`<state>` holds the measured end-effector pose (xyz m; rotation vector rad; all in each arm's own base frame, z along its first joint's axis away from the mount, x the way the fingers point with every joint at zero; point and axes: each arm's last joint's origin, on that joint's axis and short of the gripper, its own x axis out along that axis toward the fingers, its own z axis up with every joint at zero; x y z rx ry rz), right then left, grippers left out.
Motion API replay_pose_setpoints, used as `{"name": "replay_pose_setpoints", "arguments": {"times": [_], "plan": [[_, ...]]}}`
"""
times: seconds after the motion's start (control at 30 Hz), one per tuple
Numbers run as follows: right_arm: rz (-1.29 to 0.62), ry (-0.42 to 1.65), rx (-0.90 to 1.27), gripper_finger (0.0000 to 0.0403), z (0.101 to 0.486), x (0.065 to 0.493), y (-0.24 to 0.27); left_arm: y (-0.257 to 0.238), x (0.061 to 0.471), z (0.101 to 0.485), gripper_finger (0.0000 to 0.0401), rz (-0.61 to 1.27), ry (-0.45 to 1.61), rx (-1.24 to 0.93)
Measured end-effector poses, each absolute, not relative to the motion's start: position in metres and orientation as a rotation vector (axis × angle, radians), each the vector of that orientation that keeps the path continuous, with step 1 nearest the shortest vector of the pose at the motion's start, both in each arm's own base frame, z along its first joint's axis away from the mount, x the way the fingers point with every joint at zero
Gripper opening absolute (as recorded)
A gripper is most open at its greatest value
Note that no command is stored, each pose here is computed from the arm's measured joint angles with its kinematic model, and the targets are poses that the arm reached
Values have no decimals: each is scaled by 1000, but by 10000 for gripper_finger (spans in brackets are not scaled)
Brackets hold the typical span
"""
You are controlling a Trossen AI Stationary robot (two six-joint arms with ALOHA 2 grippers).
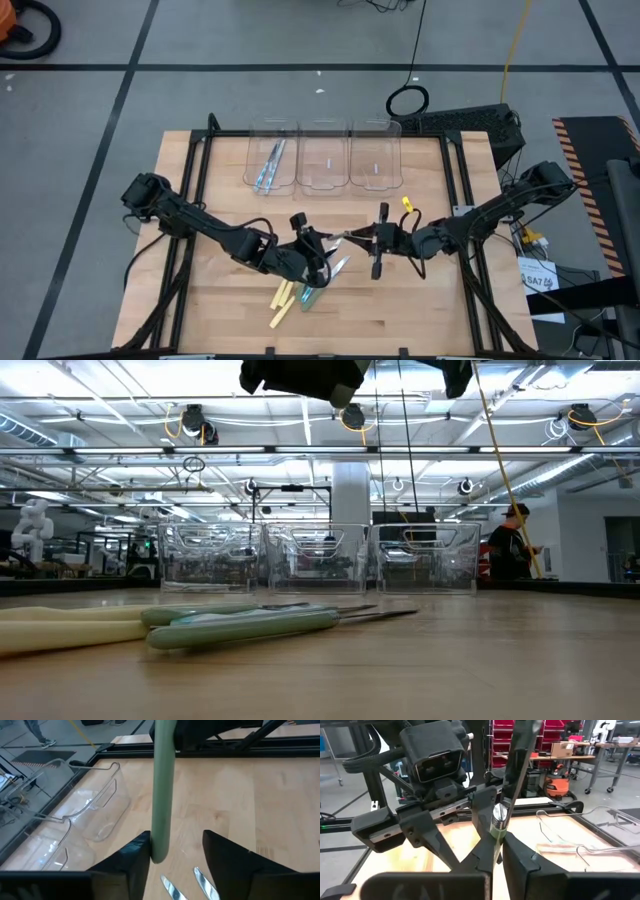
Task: Sort silverware by color (type)
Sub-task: Put the green knife into the right transparent bin
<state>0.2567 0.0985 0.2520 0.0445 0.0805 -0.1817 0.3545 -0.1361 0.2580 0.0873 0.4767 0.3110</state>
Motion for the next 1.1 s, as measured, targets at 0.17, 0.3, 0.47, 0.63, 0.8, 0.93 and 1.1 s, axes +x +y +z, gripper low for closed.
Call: {"name": "replay_pose_setpoints", "arguments": {"times": [0.17,0.3,0.47,0.63,0.8,0.93,1.1], "plan": [[-192,77,44,12,252,257,96,-136,354,258,222,315,481,97],[-192,72,51,11,254,257,96,-136,354,257,229,320,486,80],[-191,52,73,2,260,253,95,-136,350,253,230,332,523,63],[-189,60,69,2,262,250,94,-136,349,252,230,340,536,53],[-195,74,56,2,261,250,92,-135,349,252,230,354,532,55],[-197,78,45,1,261,250,91,-137,348,252,230,361,532,66],[-253,190,81,1,271,243,94,-141,345,251,230,344,547,102]]}}
